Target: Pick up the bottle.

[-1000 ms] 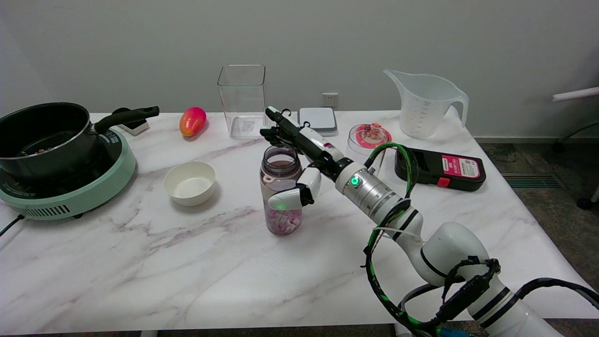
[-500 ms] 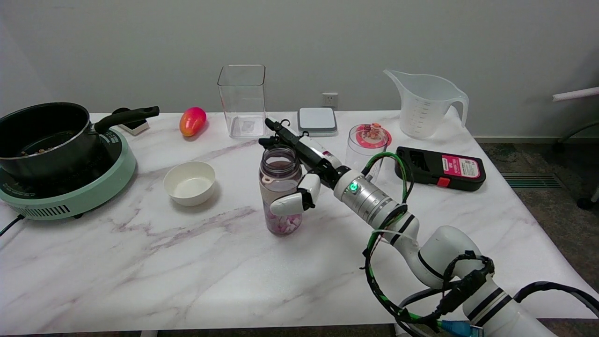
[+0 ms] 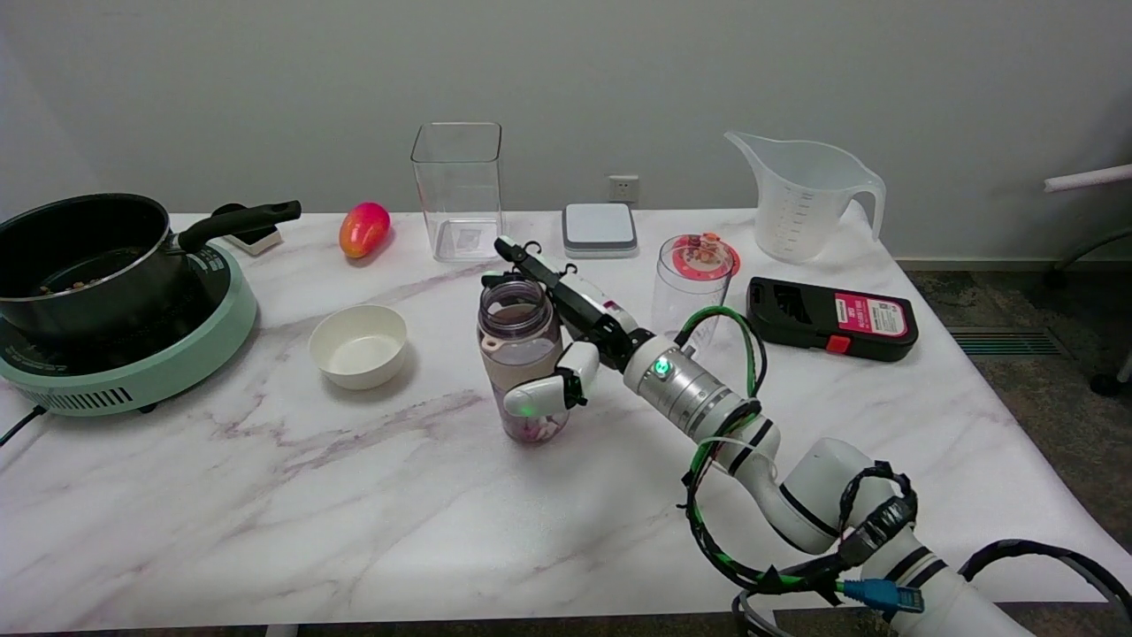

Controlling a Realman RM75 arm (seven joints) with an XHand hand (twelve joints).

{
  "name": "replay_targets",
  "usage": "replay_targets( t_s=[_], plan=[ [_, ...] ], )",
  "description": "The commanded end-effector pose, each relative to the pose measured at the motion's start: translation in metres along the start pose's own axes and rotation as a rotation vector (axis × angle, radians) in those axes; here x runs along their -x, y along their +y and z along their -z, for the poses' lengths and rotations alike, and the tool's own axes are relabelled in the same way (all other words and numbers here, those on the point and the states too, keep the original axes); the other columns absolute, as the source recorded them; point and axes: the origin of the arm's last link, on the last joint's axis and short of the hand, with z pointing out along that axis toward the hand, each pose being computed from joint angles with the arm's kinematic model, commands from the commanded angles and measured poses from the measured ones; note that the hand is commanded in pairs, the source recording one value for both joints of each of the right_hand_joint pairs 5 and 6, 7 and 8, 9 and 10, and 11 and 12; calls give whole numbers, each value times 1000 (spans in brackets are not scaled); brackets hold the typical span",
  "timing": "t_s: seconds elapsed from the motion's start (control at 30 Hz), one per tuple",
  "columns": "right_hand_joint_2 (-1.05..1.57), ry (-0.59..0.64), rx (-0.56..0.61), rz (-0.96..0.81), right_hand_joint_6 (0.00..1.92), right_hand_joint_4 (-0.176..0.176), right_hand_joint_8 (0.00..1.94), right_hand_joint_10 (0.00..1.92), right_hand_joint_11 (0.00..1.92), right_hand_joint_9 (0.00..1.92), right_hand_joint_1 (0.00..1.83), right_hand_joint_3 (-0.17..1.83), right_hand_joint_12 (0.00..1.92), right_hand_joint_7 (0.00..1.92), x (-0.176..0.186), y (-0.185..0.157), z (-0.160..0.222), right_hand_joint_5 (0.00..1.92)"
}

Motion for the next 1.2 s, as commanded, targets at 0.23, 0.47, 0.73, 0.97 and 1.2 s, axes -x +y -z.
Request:
replay_targets(
  t_s=[0.23, 0.47, 0.73, 0.97, 1.2],
  plan=[
    [-411, 24, -32, -40, 0, 0, 320, 293, 279, 293, 1153, 988, 279, 320, 5, 17, 2, 0],
    [-402, 37, -30, -35, 0, 0, 326, 300, 294, 300, 1155, 1015, 294, 326, -1, 17, 3, 0],
    [-414, 54, -23, -29, 0, 0, 329, 308, 311, 308, 1158, 1069, 311, 329, -8, 20, 7, 0],
    [-425, 59, -8, -32, 0, 0, 330, 310, 322, 310, 1159, 1082, 322, 330, -8, 25, 10, 0],
    [-441, 59, 7, -37, 0, 0, 330, 312, 326, 312, 1157, 1096, 326, 330, -8, 31, 12, 0]
  ],
)
